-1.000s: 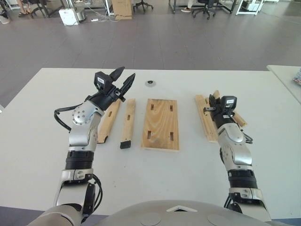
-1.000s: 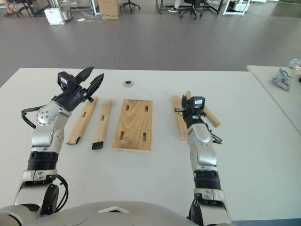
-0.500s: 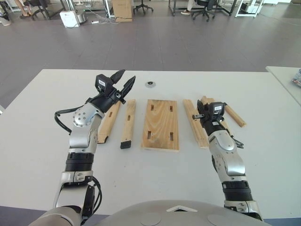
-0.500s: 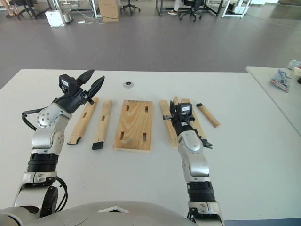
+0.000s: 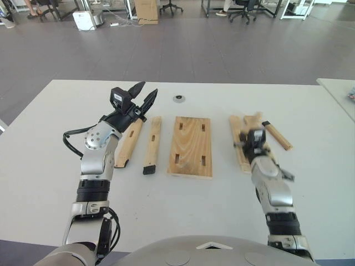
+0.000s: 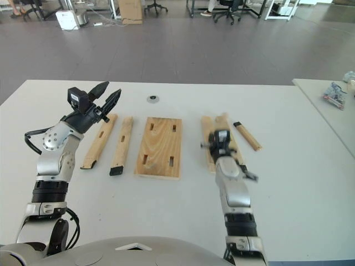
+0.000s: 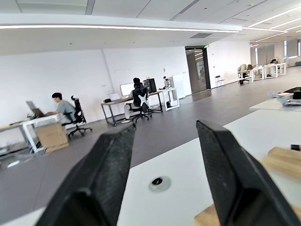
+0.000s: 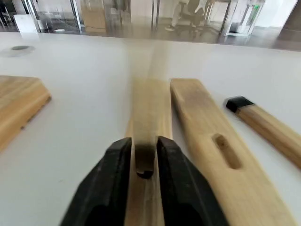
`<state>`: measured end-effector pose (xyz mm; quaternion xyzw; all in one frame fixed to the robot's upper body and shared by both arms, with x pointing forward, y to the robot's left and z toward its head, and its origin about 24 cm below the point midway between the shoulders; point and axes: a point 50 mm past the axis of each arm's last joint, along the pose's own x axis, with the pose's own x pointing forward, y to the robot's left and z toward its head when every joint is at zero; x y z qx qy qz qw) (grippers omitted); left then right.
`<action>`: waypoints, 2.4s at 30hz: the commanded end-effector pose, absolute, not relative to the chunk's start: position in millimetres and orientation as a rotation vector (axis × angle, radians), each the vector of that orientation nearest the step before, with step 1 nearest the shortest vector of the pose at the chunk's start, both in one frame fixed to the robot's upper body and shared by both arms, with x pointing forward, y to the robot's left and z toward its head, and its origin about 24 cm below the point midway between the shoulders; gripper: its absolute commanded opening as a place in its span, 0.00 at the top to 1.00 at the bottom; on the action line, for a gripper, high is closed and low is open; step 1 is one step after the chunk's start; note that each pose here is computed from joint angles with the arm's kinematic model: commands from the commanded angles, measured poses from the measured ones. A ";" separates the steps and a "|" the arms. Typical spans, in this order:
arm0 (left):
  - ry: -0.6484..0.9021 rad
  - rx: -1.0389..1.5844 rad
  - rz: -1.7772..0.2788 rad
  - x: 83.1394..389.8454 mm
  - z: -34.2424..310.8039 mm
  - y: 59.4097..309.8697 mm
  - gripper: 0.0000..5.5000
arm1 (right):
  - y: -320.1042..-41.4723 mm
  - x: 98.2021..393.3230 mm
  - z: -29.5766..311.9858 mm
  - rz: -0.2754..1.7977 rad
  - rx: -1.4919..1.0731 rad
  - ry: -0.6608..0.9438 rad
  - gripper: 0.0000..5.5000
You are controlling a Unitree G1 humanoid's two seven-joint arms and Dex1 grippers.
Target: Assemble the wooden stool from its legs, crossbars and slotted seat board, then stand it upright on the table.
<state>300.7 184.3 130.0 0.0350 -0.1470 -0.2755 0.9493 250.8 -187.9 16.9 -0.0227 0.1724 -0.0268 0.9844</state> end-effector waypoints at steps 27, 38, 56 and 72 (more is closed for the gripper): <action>-0.282 0.047 -0.523 285.7 120.9 178.6 0.57 | -205.8 207.9 -0.1 0.058 -0.016 0.778 0.62; -0.290 -0.093 -0.561 300.6 152.8 187.9 0.57 | -207.1 255.2 74.3 0.208 0.192 0.418 0.62; -0.117 -0.767 -1.313 297.2 253.2 152.0 0.23 | -161.5 246.7 235.6 1.163 0.527 -0.042 0.62; -0.082 -0.787 -1.460 281.1 251.3 139.3 0.36 | -139.1 235.5 232.4 1.352 0.514 0.055 0.62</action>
